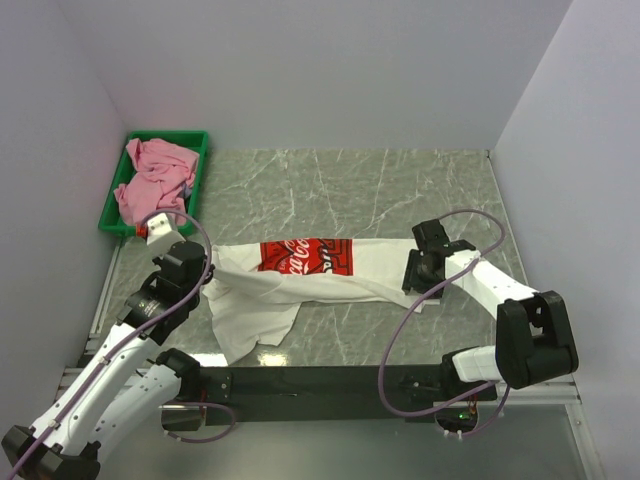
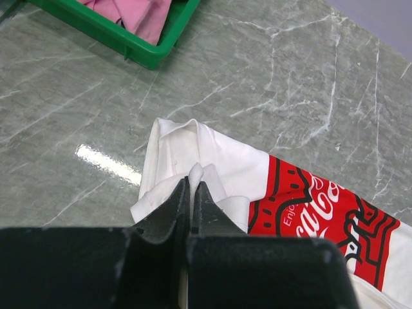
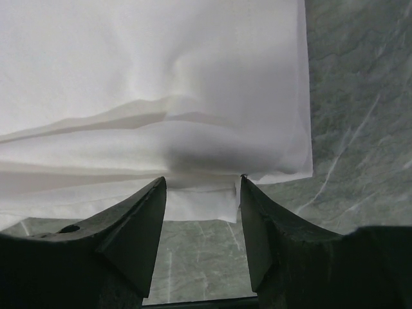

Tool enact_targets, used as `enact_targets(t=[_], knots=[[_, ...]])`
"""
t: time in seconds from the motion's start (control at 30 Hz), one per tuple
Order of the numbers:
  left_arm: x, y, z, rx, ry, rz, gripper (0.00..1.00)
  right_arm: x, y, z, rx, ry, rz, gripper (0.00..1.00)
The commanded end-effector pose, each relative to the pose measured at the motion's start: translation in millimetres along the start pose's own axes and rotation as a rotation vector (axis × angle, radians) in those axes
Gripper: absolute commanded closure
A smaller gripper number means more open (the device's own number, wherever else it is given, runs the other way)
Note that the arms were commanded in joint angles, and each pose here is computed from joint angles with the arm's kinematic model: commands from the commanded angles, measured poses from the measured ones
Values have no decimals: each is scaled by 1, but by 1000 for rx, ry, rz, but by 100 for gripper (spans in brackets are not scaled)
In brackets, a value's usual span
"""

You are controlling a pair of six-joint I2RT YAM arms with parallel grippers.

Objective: Fold and stack the t-shirts
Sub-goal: Flatten the tshirt out

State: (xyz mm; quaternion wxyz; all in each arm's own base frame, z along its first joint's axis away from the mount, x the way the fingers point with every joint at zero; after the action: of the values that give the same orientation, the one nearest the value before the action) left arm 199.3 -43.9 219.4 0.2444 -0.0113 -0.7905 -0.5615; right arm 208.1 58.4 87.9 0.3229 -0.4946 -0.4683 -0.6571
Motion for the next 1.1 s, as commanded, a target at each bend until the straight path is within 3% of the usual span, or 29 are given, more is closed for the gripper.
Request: enact_targets(t=[0.0, 0.2, 0.3, 0.57, 0.73, 0.87, 1.07], knots=[[0, 7, -2, 12, -8, -26, 99, -2, -4, 3, -24, 27, -1, 43], [0, 7, -2, 12, -12, -26, 99, -5, -3, 9, 6, 88, 0, 44], [0, 6, -1, 11, -3, -27, 99, -3, -4, 8, 2, 86, 3, 55], [0, 6, -1, 9, -5, -27, 99, 16, 5, 6, -12, 90, -79, 97], [-3, 15, -4, 20, 15, -63, 99, 44, 31, 13, -37, 124, -213, 100], [-5, 57, -20, 22, 15, -153, 99, 91, 76, 26, -63, 196, -404, 100], [-12, 165, -56, 67, -6, -327, 99, 191, 166, 42, -108, 246, -728, 100]])
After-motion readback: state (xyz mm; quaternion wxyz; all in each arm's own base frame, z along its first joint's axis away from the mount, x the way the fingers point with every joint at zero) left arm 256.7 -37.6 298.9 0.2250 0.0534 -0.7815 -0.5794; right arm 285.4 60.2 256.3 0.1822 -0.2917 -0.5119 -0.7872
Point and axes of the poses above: each gripper's point midway between its finger pads, its own x axis back along the fingers, its own z axis along the line the jaws close on, y = z × x, the point moved 6 cm from there along x, back along the fingers, and after that the axes turned 5 degrees about -x, right-handed, at the moved point
